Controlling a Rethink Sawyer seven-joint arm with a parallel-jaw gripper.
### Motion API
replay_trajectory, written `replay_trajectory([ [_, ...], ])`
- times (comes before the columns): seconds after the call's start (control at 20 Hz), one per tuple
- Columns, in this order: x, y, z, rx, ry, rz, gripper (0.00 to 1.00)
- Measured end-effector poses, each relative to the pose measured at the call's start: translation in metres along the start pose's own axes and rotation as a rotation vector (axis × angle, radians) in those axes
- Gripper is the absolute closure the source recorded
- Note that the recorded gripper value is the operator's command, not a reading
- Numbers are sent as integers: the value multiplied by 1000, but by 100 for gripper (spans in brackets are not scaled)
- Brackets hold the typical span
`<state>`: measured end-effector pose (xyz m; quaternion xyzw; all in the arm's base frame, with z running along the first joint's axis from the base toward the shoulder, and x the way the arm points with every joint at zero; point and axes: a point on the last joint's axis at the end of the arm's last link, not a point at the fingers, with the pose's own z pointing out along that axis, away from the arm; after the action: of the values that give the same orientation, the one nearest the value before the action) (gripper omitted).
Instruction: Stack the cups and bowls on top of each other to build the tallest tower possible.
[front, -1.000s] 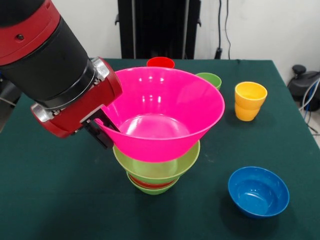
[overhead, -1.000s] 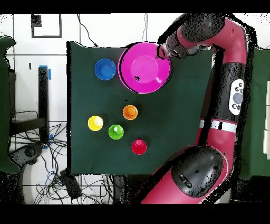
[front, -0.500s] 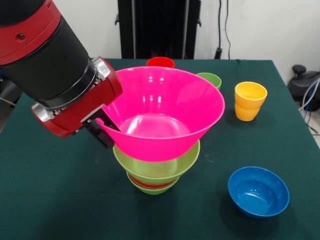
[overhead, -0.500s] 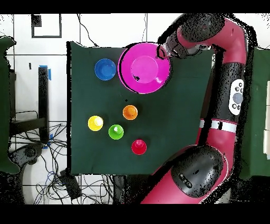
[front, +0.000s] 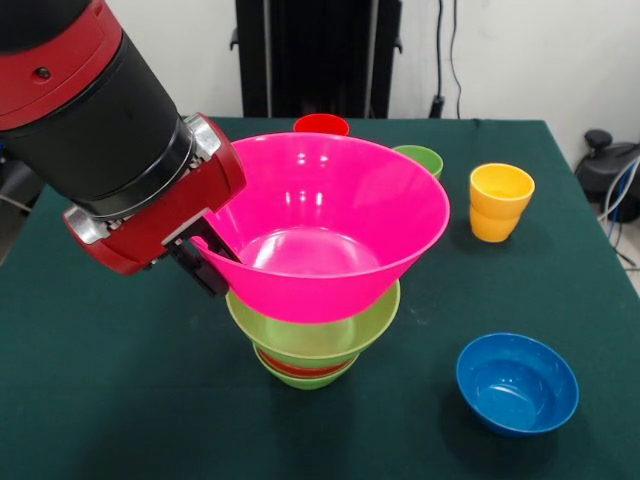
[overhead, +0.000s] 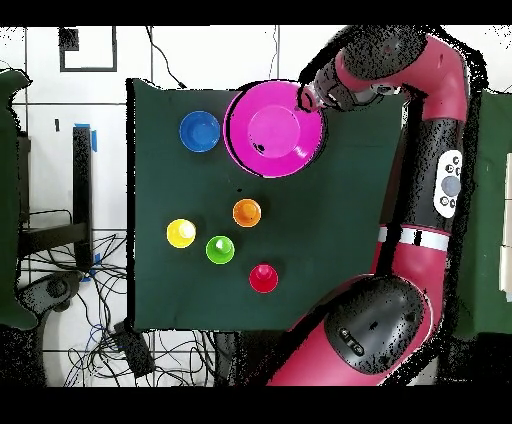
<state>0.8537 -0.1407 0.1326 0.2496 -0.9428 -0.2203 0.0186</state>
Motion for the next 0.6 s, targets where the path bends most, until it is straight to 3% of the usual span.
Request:
replay_trajectory([
  [0.6, 0, 1, 1, -2, 3, -2, 100],
])
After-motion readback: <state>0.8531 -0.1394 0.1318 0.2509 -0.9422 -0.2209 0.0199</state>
